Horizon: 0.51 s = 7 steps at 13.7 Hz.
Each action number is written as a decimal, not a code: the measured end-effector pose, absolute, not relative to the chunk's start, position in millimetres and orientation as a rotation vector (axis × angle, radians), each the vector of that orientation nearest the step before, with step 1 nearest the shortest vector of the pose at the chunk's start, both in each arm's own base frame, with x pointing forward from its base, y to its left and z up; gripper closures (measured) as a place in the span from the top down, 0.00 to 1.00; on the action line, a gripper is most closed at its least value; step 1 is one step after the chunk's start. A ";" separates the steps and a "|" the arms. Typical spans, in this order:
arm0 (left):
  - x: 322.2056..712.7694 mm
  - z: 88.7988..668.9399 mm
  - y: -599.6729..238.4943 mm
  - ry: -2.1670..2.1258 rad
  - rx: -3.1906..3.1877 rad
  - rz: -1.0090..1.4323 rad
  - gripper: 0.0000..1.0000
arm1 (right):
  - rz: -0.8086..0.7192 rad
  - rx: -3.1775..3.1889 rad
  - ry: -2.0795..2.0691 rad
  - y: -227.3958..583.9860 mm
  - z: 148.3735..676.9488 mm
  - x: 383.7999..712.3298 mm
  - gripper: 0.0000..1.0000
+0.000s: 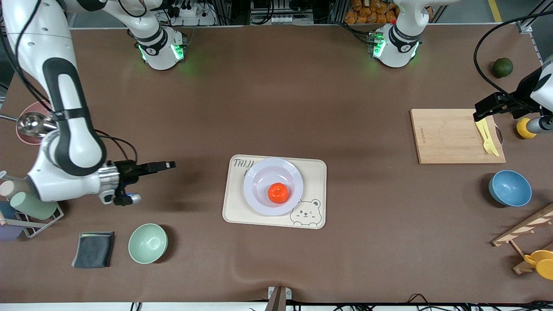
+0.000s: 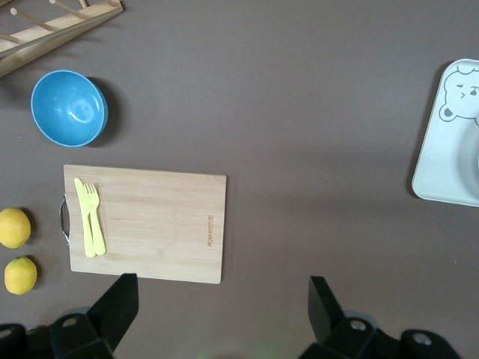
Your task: Place orange and plate with both arms
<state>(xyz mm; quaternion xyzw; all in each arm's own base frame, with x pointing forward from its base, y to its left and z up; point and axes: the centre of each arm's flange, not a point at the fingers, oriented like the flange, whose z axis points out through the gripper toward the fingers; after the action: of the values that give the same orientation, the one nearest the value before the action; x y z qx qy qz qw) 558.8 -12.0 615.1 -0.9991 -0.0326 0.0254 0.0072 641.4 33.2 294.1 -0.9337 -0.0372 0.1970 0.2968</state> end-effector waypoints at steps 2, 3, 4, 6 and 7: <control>558.9 614.9 -12.0 -0.102 -3.124 0.080 1.00 | 0.515 -2.597 -0.165 14.7 325.4 640.5 1.00; 558.9 614.9 -12.0 -0.102 -3.124 0.080 1.00 | 0.510 -2.658 -0.207 10.2 345.3 637.7 1.00; 558.9 614.8 -12.0 -0.102 -3.124 0.080 1.00 | 0.511 -2.706 -0.239 6.9 366.3 633.3 1.00; 558.9 614.7 -12.0 -0.102 -3.124 0.081 1.00 | 0.510 -2.757 -0.274 1.5 410.5 620.6 1.00; 558.9 614.6 -12.0 -0.102 -3.124 0.081 1.00 | 0.484 -2.778 -0.287 -0.7 434.0 614.7 1.00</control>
<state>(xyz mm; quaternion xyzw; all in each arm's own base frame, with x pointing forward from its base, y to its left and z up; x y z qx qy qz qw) 558.9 -12.0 614.6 -0.9991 -0.0325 0.0259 0.0073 614.7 -0.7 434.0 -0.9686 -0.0999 0.1687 0.1531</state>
